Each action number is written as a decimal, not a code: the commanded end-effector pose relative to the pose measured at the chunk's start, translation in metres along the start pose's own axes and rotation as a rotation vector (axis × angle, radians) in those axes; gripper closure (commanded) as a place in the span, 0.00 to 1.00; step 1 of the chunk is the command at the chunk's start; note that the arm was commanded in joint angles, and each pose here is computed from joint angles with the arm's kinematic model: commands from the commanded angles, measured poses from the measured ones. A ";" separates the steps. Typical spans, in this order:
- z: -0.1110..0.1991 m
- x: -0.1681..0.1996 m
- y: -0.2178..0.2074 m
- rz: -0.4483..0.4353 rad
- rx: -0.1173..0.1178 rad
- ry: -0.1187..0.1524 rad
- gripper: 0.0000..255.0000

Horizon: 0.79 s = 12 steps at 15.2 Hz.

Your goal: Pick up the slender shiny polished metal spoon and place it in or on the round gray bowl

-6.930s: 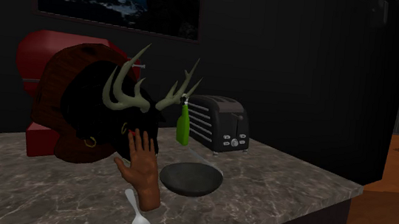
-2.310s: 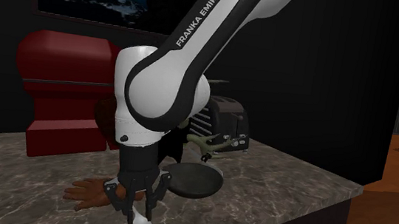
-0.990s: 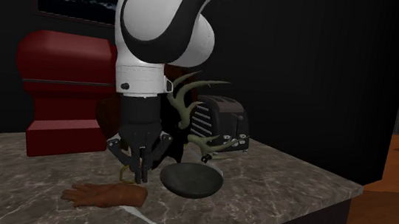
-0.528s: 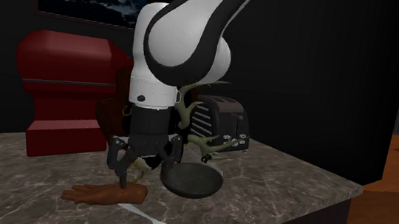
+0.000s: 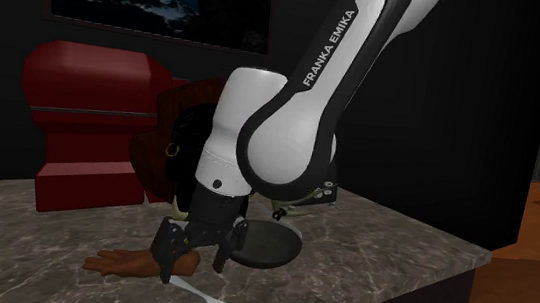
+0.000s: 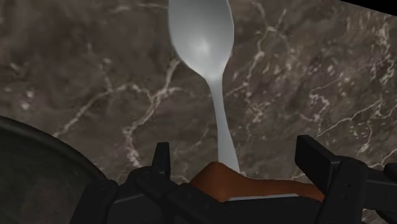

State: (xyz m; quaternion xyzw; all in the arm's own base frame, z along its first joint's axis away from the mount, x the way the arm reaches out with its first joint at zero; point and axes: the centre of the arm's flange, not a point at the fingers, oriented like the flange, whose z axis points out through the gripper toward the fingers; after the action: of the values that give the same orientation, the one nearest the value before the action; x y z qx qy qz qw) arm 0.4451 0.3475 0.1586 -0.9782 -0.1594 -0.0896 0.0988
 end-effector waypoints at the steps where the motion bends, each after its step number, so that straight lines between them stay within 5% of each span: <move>1: 0.010 0.000 0.000 -0.001 0.002 0.002 0.00; 10: 0.018 0.000 0.000 -0.001 0.002 0.002 0.00; 11: 0.018 0.000 0.000 -0.001 0.002 0.002 1.00; 12: 0.018 0.000 0.000 -0.001 0.002 0.002 1.00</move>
State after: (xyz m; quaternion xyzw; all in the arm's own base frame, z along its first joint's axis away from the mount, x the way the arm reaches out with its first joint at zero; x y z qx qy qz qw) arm 0.4475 0.3514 0.1410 -0.9779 -0.1599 -0.0905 0.0995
